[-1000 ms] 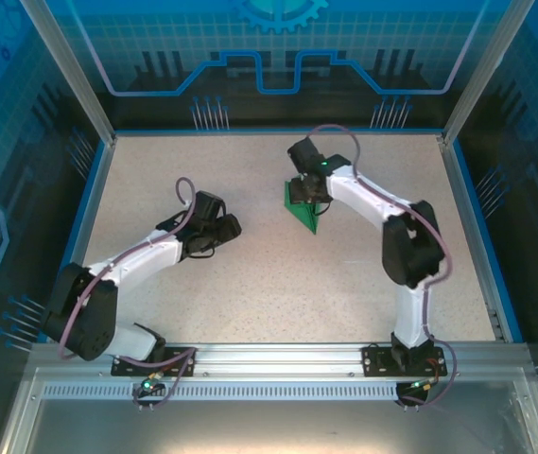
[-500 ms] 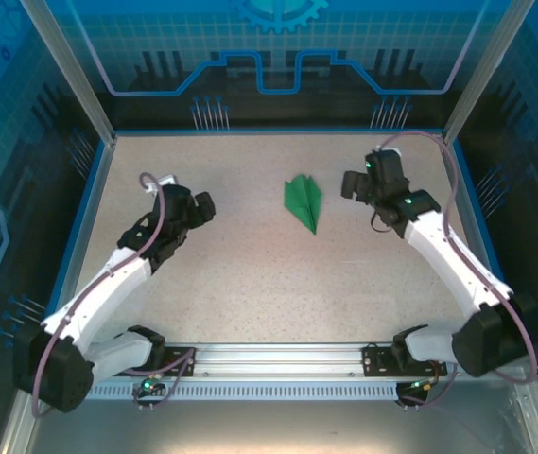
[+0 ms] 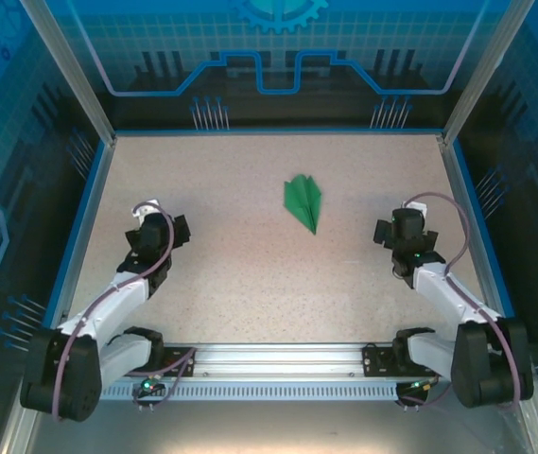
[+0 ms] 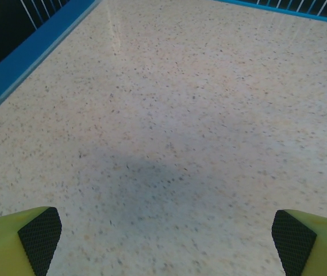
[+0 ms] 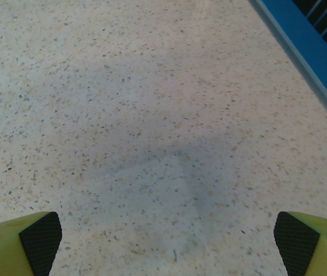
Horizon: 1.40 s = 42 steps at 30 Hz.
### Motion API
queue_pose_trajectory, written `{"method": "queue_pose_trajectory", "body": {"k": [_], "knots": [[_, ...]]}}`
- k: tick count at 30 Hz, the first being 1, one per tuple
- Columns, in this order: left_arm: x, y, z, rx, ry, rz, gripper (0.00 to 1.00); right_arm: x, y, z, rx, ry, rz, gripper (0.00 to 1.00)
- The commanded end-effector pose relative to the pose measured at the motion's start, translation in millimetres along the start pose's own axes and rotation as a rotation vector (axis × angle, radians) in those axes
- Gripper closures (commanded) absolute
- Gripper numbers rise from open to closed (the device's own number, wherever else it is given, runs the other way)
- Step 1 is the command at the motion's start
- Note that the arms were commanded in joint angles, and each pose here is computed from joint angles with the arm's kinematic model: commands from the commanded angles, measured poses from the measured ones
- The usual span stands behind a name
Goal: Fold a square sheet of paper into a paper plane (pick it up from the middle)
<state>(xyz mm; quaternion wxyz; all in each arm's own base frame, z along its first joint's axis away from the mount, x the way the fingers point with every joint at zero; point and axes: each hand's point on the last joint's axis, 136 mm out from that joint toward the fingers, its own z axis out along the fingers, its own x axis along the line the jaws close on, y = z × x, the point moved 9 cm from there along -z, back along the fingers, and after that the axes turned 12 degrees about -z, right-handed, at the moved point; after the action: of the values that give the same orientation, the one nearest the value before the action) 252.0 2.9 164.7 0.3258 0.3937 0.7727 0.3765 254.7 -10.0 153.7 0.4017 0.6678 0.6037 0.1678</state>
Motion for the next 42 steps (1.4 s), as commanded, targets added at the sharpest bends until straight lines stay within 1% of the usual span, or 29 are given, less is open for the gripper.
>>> {"method": "queue_pose_trajectory", "body": {"k": [1, 3, 6, 7, 10, 13, 17, 22, 28, 30, 37, 40, 42], "knots": [[-6.3, 1.3, 11.7, -0.068, -0.145, 0.066, 0.02, 4.0, 10.3, 13.1, -0.096, 0.019, -0.028, 0.00], [-9.1, -2.2, 18.3, -0.059, -0.190, 0.083, 0.02, 8.5, 12.1, 17.7, -0.118, 0.048, -0.046, 0.01], [-13.9, -5.1, 24.3, -0.057, -0.272, 0.095, 0.01, 11.6, 16.4, 15.6, -0.221, 0.087, -0.055, 0.00], [-15.7, -5.9, 24.5, -0.068, -0.311, 0.097, 0.01, 12.5, 16.3, 14.2, -0.254, 0.100, -0.060, 0.00], [-17.3, -4.0, 26.3, -0.104, -0.385, 0.080, 0.02, 16.4, 17.6, 12.7, -0.301, 0.144, -0.084, 0.00], [-16.0, -1.5, 30.4, -0.115, -0.419, 0.060, 0.02, 20.7, 18.9, 11.4, -0.355, 0.195, -0.094, 0.00], [-9.8, -2.1, 37.9, -0.125, -0.419, 0.035, 0.02, 26.1, 23.4, 14.4, -0.386, 0.233, -0.115, 0.01], [-10.5, -4.3, 47.2, -0.104, -0.428, 0.036, 0.02, 31.6, 30.1, 22.5, -0.406, 0.249, -0.143, 0.00], [-11.4, -12.6, 62.7, -0.076, -0.413, 0.034, 0.02, 42.7, 28.4, 44.3, -0.370, 0.274, -0.170, 0.01], [-12.7, -11.3, 65.3, -0.060, -0.405, 0.039, 0.02, 44.3, 27.2, 44.8, -0.372, 0.280, -0.179, 0.01], [-18.0, -11.0, 67.1, -0.059, -0.374, 0.068, 0.01, 47.8, 23.6, 46.3, -0.381, 0.288, -0.190, 0.00], [-26.3, -11.9, 67.1, -0.030, -0.419, 0.112, 0.02, 47.9, 23.7, 46.3, -0.382, 0.289, -0.192, 0.01], [-27.0, -12.4, 66.9, -0.033, -0.415, 0.119, 0.02, 47.9, 23.3, 46.4, -0.380, 0.289, -0.190, 0.01]]}}
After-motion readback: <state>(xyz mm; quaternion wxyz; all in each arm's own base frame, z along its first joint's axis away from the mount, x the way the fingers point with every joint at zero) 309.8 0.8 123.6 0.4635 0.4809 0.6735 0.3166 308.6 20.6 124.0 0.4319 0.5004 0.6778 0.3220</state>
